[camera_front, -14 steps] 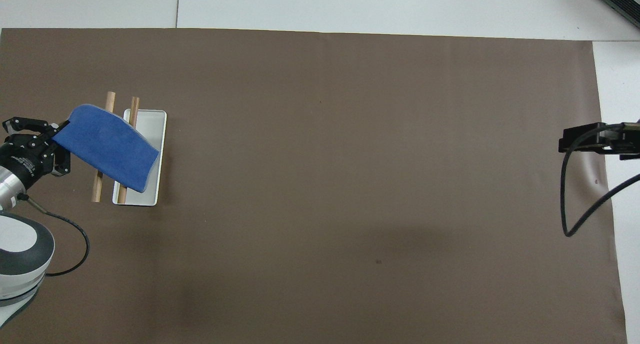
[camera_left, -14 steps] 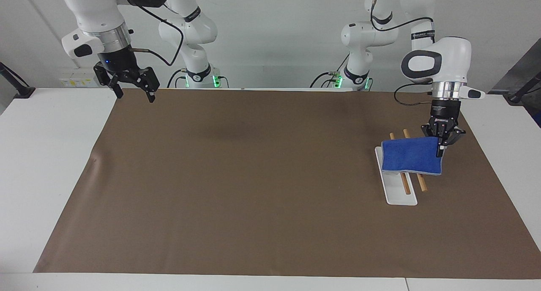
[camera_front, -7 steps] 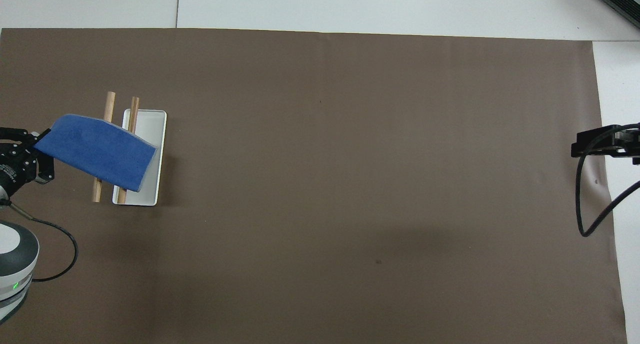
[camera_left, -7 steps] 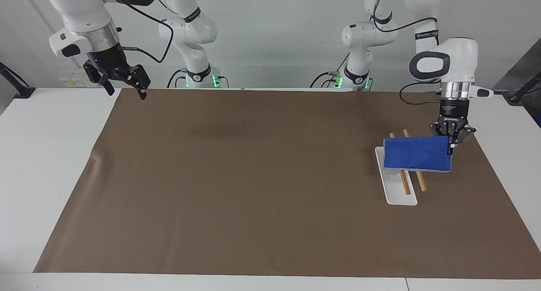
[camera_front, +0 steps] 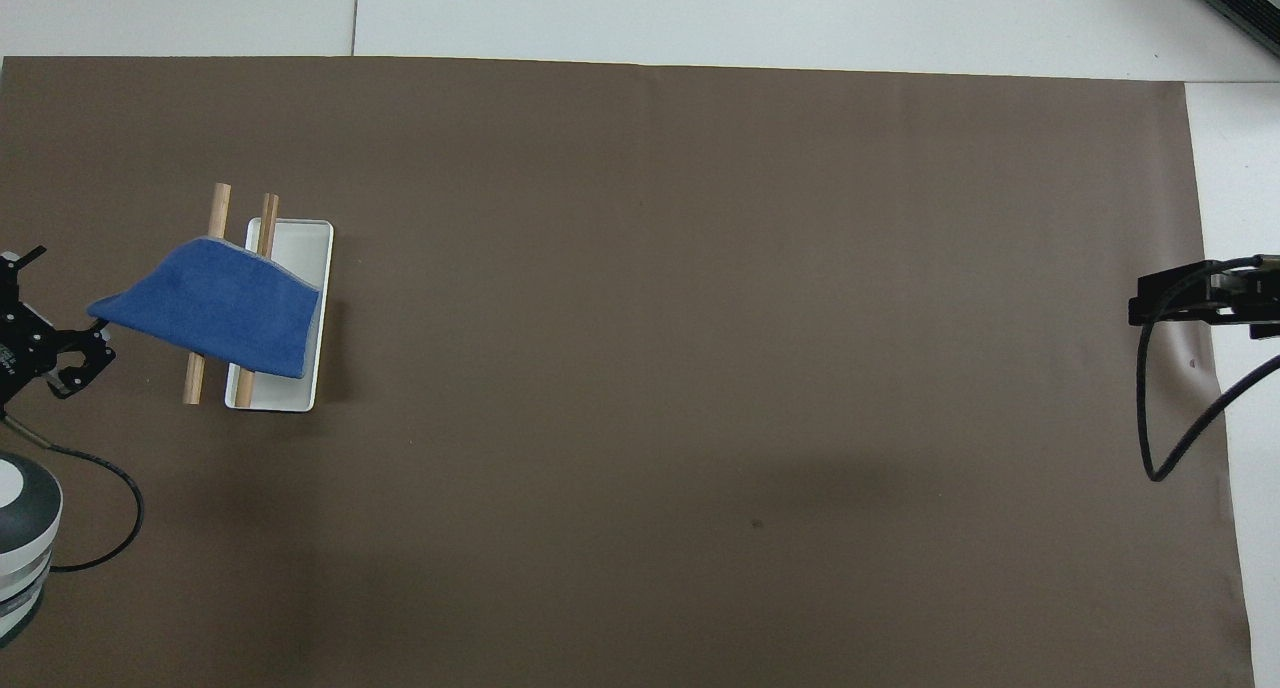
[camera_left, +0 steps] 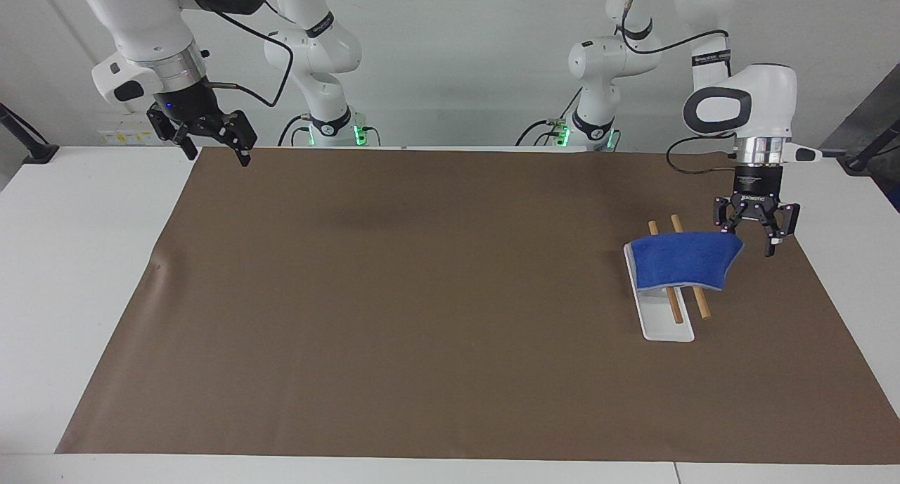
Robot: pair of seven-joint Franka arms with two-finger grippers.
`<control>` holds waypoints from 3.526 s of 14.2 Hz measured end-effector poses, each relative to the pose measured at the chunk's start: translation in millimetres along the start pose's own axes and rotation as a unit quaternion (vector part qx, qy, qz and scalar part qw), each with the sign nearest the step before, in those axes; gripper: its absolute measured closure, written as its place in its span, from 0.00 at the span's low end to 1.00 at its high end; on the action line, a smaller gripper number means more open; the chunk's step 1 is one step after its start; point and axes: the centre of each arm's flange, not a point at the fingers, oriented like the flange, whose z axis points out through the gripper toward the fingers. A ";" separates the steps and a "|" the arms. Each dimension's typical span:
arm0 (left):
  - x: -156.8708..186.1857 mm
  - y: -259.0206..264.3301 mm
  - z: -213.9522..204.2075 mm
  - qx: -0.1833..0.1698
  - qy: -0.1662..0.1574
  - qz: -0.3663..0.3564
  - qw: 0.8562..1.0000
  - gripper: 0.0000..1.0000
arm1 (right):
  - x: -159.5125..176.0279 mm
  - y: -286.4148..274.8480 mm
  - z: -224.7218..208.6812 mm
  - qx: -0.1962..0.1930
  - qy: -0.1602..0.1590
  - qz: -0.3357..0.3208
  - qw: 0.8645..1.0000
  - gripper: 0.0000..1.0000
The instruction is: Right arm passes towel to left arm to hang
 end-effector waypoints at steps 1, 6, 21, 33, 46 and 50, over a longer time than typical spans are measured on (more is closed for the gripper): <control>5.5 1.8 -1.1 -0.002 0.004 -0.004 1.000 0.00 | -0.4 0.5 -0.7 0.000 0.001 0.000 1.000 0.00; 3.2 19.9 -8.8 -0.021 0.000 -0.006 1.000 0.00 | -0.8 1.1 -1.3 0.000 0.001 0.001 1.000 0.00; -148.6 41.1 -31.4 -0.056 -0.089 0.169 0.980 0.00 | -9.7 -7.0 -1.7 0.019 -0.021 -0.004 1.000 0.00; -224.4 66.0 -42.9 0.121 -0.099 0.599 0.785 0.00 | -9.9 -7.0 -0.8 0.019 -0.022 -0.004 1.000 0.00; -234.4 90.2 -127.1 0.276 -0.214 0.815 0.463 0.00 | -10.1 -6.9 -1.0 0.019 -0.022 -0.004 1.000 0.00; -235.2 89.4 -138.7 0.294 -0.227 0.810 0.453 0.00 | -10.1 -6.9 -1.0 0.019 -0.022 -0.004 1.000 0.00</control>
